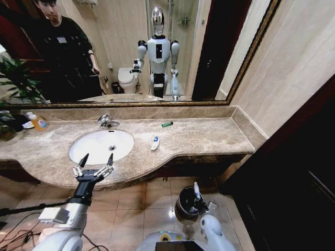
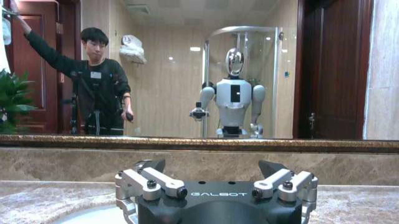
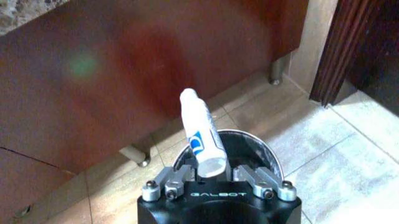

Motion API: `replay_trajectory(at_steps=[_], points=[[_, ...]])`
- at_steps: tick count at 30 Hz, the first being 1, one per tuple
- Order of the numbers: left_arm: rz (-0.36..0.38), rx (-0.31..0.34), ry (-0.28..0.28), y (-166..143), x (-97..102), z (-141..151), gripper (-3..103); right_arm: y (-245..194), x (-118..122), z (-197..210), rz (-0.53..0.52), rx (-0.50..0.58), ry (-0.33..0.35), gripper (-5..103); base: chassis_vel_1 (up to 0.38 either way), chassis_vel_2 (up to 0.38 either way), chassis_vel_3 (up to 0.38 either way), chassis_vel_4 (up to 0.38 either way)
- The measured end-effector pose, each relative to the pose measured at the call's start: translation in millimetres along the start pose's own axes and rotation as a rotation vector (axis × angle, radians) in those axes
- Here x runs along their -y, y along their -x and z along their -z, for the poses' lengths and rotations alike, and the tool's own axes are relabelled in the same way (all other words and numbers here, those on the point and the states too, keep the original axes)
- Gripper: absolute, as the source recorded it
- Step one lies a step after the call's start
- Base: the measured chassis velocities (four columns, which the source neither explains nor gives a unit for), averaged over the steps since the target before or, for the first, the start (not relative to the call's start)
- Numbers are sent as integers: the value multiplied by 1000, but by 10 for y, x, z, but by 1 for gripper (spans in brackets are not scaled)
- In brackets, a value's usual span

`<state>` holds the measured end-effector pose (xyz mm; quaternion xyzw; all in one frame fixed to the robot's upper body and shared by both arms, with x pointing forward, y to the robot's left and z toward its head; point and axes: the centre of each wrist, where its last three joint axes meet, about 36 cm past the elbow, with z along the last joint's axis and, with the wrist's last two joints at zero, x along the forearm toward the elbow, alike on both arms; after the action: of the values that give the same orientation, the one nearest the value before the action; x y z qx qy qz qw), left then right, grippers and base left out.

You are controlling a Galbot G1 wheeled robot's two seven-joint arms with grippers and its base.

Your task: Pick up the trash from the sink and place it in the trash bin.

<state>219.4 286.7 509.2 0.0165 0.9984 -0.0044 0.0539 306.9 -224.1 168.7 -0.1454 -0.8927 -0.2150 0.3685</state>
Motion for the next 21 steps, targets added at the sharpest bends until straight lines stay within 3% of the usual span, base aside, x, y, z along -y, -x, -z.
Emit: replay_trajectory(at_steps=[5, 10, 12, 15, 16, 19, 21], points=[[0, 0, 0, 0, 0, 0, 100, 0, 2, -20, -2, 3, -11, 24, 0, 0, 0, 0], [0, 0, 0, 0, 0, 0, 100, -4, 48, -36, 1, 18, -36, 44, 0, 0, 0, 0], [0, 0, 0, 0, 0, 0, 100, -4, 50, -35, 0, 19, -36, 44, 0, 0, 0, 0], [0, 0, 0, 0, 0, 0, 100, -9, 47, -34, -4, 22, -35, 61, 0, 0, 0, 0], [0, 0, 0, 0, 0, 0, 100, -9, 47, -34, -4, 22, -35, 61, 0, 0, 0, 0], [0, 0, 0, 0, 0, 0, 100, -27, 22, -53, -4, 24, -32, 78, 0, 0, 0, 0], [0, 0, 0, 0, 0, 0, 100, -32, 19, -61, -4, 23, -32, 83, 0, 0, 0, 0]])
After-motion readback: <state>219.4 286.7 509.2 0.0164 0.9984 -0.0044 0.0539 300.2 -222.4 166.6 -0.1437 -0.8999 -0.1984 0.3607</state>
